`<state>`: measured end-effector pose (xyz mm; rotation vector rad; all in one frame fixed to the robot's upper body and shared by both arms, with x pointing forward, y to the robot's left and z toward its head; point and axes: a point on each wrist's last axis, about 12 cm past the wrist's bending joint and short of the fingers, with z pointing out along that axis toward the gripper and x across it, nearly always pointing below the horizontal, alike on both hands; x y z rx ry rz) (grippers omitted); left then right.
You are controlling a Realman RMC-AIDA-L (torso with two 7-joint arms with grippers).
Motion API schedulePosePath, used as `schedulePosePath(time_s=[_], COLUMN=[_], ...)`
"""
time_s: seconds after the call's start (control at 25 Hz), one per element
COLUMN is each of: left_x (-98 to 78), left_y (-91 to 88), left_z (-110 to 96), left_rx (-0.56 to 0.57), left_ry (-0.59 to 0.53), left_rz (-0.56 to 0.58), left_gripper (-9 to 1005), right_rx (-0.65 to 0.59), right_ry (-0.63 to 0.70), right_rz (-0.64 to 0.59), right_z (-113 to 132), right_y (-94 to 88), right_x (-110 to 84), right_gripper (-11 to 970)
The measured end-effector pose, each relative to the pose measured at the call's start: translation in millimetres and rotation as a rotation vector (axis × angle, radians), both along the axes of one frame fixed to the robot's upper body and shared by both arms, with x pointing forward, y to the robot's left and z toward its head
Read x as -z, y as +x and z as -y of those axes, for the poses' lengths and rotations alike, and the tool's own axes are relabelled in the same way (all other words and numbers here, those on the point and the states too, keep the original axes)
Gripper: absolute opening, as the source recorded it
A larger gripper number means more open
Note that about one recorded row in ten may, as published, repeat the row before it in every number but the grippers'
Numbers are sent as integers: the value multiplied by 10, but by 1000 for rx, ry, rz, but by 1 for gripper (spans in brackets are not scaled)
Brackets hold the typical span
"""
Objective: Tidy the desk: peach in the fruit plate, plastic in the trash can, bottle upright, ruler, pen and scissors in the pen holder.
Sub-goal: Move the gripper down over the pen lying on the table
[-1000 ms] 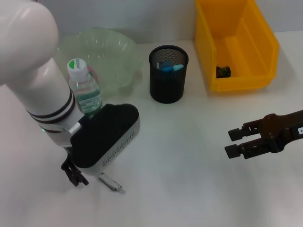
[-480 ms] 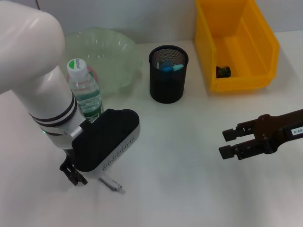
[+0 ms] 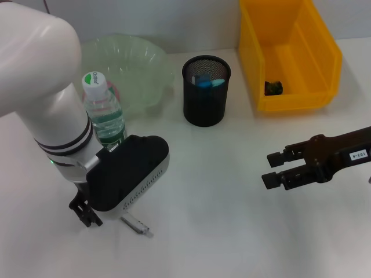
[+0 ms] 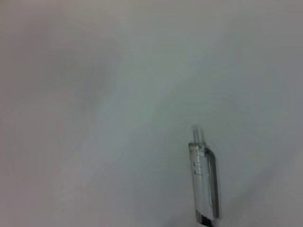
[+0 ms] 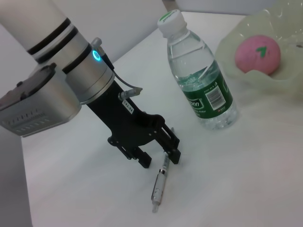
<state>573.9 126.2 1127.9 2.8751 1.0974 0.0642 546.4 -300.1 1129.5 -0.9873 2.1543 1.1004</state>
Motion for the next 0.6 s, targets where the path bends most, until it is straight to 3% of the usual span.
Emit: schedulePosePath(time_s=[0.28, 0.6], left_x=[20, 61], left_y=[-12, -14], left_z=[5, 17], left_rx=[6, 15], left_ry=[13, 19], left_rz=[-1, 17], left_gripper=[670, 451], right_rx=[-9, -12], right_ry=[-1, 2], right_rz=[7, 6], right_z=[-38, -56], right_y=[7, 6], right_x=[12, 16], right_gripper=[735, 735])
